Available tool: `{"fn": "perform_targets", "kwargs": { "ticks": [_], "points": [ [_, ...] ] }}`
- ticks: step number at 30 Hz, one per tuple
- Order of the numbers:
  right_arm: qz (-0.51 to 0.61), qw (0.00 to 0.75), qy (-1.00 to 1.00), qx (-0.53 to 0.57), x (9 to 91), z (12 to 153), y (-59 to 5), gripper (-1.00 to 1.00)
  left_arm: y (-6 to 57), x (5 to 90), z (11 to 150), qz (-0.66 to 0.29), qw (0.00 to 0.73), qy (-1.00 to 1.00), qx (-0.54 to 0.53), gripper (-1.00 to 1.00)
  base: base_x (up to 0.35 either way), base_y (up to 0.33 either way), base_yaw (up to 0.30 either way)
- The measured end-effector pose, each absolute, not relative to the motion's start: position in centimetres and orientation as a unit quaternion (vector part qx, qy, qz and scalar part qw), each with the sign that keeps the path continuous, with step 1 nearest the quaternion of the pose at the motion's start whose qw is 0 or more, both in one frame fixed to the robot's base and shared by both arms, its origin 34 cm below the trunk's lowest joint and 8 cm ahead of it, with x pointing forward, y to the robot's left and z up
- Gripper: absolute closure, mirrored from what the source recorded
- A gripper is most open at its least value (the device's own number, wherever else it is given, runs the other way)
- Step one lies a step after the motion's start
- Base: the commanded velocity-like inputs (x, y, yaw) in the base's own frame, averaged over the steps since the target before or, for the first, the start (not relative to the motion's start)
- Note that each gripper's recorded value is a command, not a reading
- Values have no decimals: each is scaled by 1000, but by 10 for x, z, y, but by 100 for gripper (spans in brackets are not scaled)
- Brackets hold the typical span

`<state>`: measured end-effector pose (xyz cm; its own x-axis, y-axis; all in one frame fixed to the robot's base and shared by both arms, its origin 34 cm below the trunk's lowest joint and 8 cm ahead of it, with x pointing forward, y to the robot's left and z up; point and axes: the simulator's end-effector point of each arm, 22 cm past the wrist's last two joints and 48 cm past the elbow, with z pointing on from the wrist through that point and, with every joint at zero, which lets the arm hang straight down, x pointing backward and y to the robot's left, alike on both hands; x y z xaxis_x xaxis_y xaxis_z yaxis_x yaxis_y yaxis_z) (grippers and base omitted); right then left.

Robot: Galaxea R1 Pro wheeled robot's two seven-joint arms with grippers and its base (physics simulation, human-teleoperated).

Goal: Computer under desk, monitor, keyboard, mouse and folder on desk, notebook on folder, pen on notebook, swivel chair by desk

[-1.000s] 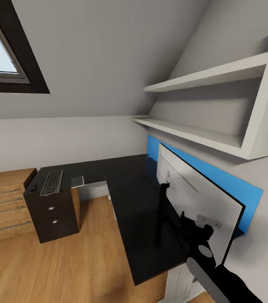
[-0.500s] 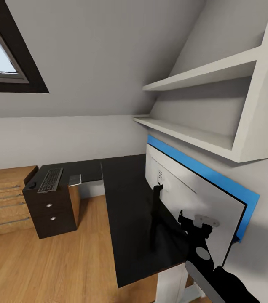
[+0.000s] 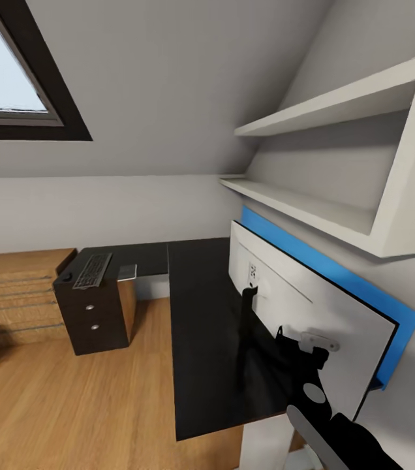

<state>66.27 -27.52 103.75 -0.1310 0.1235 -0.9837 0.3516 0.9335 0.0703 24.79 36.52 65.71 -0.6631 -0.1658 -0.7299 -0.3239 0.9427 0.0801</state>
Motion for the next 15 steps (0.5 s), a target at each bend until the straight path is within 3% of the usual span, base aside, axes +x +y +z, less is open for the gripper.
{"fn": "perform_targets", "kwargs": {
  "ticks": [15],
  "points": [
    [-89,638,748,159,663,1035,-275,-100,364,246,656,102,385,907,-135,-100,1,-9,14]
  ]
}}
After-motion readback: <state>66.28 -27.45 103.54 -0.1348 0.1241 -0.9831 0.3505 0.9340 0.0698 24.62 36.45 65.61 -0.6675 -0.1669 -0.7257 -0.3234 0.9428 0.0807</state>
